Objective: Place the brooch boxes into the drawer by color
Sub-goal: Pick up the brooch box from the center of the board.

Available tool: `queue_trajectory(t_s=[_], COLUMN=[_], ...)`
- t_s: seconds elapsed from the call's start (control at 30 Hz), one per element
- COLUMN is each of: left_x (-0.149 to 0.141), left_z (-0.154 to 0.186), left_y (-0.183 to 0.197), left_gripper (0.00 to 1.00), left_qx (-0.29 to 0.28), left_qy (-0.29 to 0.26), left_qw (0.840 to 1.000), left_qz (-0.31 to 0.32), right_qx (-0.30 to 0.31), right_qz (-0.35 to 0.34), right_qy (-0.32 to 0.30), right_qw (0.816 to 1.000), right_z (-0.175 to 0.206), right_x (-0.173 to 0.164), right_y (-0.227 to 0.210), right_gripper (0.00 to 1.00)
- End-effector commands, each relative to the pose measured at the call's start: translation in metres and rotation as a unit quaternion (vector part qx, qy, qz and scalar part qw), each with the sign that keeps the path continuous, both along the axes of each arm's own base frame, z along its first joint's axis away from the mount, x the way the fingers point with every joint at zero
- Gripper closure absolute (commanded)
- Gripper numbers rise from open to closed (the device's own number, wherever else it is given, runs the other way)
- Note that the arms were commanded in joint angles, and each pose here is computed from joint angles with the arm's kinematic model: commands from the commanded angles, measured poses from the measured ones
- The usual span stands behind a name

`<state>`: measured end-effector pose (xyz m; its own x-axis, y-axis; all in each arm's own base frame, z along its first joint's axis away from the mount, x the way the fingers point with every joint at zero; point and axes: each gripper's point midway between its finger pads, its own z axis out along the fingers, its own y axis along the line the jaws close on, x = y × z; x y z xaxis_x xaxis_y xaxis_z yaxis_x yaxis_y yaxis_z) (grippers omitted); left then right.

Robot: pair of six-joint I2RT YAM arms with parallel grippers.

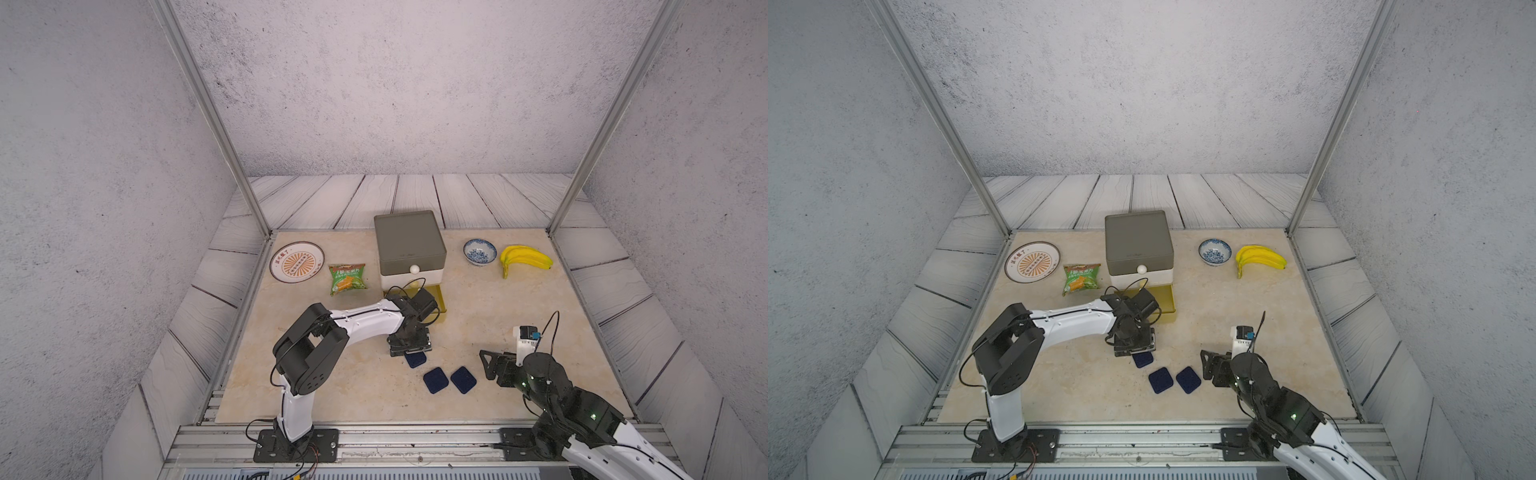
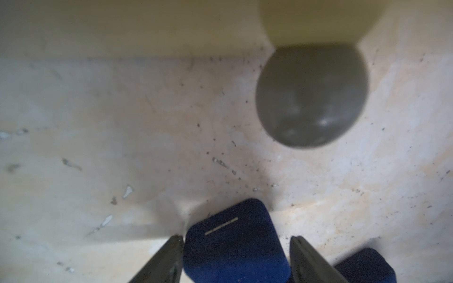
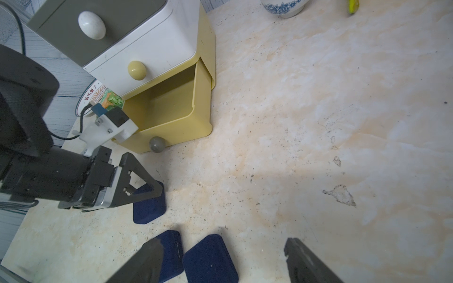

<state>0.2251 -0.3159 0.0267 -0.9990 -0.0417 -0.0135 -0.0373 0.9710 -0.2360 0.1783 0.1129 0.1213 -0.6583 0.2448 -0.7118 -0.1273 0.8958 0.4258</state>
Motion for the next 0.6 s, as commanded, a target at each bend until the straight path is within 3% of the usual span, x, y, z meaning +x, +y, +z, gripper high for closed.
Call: queue_trajectory(t_s=[0.0, 0.23, 0.43, 0.57], left_x=[-0.016, -0.020, -0.026, -0.027], left_z=[-0.013, -0.013, -0.016, -0.016], left_y=[0.007, 0.011, 0.015, 0.014], left_gripper=[0.37, 0.38, 0.20, 0.20], left_qx=[0.017, 0.022, 0.028, 0.027], left_qy=[0.027, 0.027, 0.032, 0.031], left_qw=[0.999, 0.999, 0.999, 0.999], left_qz=[-0.011, -0.016, -0.020, -0.023], right_qx=[-0.010, -0.011, -0.012, -0.012], right_qz=[0.006, 0.006, 0.007, 0.006], right_qy=[0.007, 0.009, 0.011, 0.011], right_qw=[1.000, 1.000, 1.000, 1.000], right_z=[-0.006, -0.005, -0.005, -0.004], right_x=[-0.002, -0.003, -0.003, -0.004], right_y=[0.000, -0.001, -0.001, -0.002], right_gripper=[0.16, 0.16, 0.16, 0.16])
